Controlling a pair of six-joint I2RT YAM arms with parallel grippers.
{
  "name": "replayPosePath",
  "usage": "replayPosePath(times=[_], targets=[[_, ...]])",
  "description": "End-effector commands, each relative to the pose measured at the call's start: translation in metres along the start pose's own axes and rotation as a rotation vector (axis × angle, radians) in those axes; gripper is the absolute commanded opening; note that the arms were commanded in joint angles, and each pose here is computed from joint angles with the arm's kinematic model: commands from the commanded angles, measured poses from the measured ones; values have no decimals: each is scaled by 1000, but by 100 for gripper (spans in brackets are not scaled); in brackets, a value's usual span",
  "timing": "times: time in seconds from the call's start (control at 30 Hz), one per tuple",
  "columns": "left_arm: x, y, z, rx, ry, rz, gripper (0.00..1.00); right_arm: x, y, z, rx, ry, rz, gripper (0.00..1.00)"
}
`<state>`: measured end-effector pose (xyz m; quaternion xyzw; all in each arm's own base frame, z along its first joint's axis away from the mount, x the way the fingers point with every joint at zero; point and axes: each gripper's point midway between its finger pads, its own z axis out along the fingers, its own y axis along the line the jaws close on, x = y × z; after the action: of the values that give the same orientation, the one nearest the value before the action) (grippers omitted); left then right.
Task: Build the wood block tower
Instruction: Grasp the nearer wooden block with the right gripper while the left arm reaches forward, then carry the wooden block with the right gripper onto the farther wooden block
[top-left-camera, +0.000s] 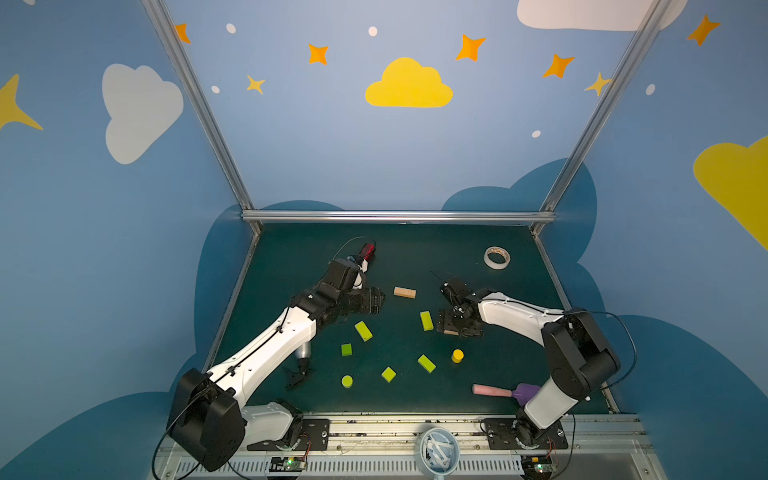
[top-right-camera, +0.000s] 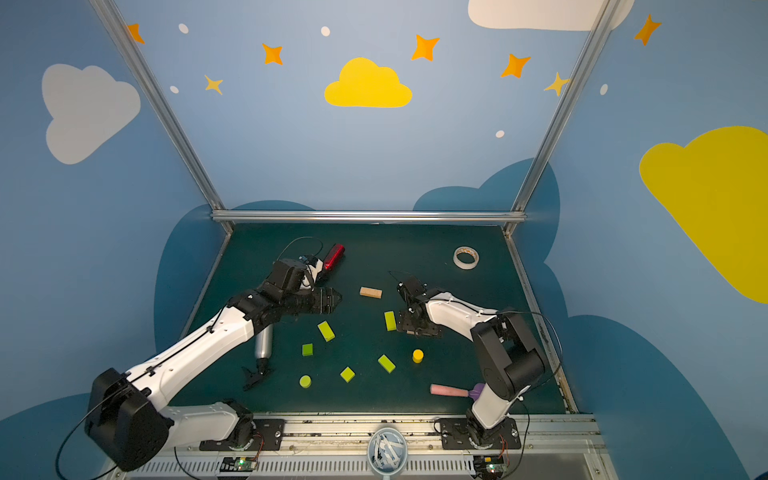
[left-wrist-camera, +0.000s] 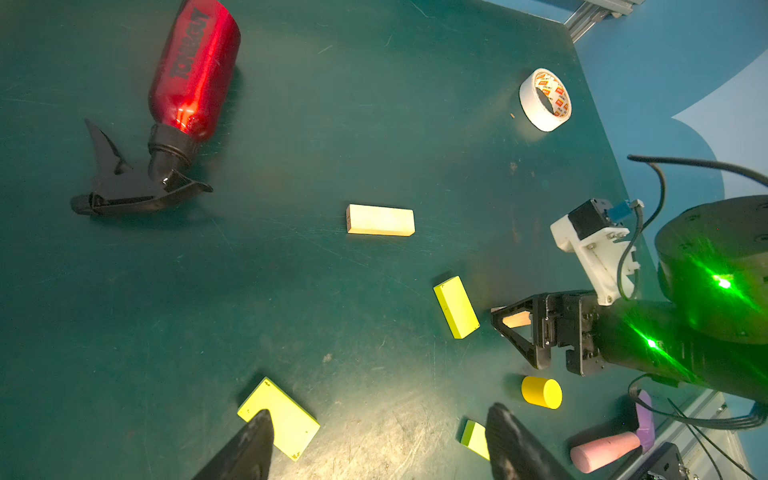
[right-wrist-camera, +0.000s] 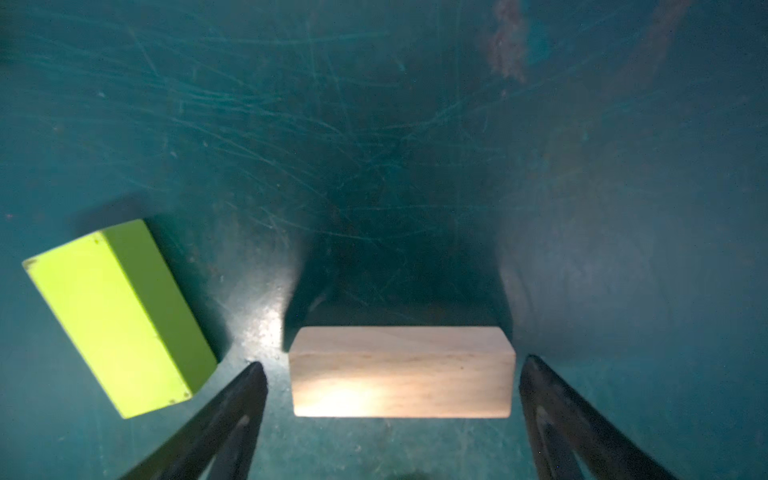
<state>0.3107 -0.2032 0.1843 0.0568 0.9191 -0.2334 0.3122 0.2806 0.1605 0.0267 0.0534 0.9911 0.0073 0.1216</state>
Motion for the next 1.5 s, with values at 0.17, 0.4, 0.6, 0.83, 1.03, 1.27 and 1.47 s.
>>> replayPosePath(times=[0.17,0.4,0.6,0.83,1.03,1.27,1.47], targets=[[-5,-6,-5,13,1,14,79,0,-3,0,27,10,9,87],[-5,-6,-7,10,1,10,76,2,-2,2,38,26,0,83],[-4,-5,-10,5,-1,12,76,3,-7,0,60,25,2,80],[-5,-5,-13,1,-10,10,75,1,-7,-6,64,17,1,68],[-7,-2,-18,-12,-27,9,74,-3,-5,-20,63,7,-14,60],[-9,1,-26,-27,-62,2,73,-21,29,-54,17,-45,-79,59],[-10,10,-33,-71,-96,-12,73,-37,82,-63,-60,-48,-134,59]])
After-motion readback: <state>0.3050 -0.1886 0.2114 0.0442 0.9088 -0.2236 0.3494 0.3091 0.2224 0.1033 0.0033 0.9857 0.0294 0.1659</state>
